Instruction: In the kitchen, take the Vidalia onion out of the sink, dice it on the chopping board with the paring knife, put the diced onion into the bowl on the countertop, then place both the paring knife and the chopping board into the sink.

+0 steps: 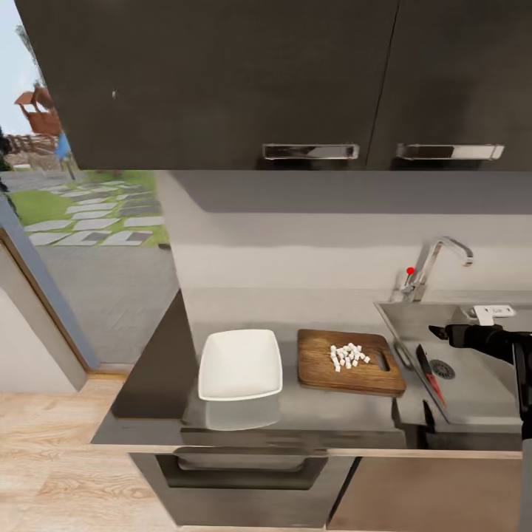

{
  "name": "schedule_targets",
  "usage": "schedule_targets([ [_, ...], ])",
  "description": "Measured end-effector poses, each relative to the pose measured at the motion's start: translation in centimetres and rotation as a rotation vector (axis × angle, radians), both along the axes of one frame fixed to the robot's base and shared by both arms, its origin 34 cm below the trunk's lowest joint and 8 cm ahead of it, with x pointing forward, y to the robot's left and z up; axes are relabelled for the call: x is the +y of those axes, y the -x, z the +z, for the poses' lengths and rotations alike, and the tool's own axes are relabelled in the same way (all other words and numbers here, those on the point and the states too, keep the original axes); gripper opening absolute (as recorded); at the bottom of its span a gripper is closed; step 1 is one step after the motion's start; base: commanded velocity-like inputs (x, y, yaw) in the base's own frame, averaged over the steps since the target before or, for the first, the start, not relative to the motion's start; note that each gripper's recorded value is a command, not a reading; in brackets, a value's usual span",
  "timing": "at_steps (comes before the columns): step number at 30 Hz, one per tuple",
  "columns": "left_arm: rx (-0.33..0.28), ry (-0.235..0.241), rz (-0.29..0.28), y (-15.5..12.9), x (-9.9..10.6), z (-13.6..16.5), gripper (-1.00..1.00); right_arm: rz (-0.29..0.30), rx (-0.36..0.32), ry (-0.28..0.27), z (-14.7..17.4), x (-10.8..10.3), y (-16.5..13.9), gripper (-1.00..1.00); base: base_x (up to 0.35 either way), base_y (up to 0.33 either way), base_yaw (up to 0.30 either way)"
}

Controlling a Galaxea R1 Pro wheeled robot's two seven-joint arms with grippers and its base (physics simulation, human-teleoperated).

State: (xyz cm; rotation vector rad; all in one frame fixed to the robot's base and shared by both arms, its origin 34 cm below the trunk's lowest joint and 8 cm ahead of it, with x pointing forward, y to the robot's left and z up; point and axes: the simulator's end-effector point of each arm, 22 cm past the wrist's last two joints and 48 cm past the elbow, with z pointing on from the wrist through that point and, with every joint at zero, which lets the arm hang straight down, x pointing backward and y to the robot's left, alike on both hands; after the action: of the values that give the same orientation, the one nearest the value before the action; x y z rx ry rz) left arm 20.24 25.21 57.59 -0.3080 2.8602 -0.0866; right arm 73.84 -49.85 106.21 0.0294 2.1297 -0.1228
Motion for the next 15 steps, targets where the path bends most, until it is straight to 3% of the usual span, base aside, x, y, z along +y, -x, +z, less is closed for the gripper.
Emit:
schedule_targets([
  [10,0.000,0.000,0.000,0.01,0.00,0.00,1.00,0.000,0.003,-0.003,-0.19,0.04,0.00,1.00,0.000,0.279,0.000],
  [15,0.000,0.001,0.000,0.01,-0.02,0.00,1.00,0.000,0.007,-0.006,-0.39,0.07,0.00,1.00,0.000,0.145,0.000],
])
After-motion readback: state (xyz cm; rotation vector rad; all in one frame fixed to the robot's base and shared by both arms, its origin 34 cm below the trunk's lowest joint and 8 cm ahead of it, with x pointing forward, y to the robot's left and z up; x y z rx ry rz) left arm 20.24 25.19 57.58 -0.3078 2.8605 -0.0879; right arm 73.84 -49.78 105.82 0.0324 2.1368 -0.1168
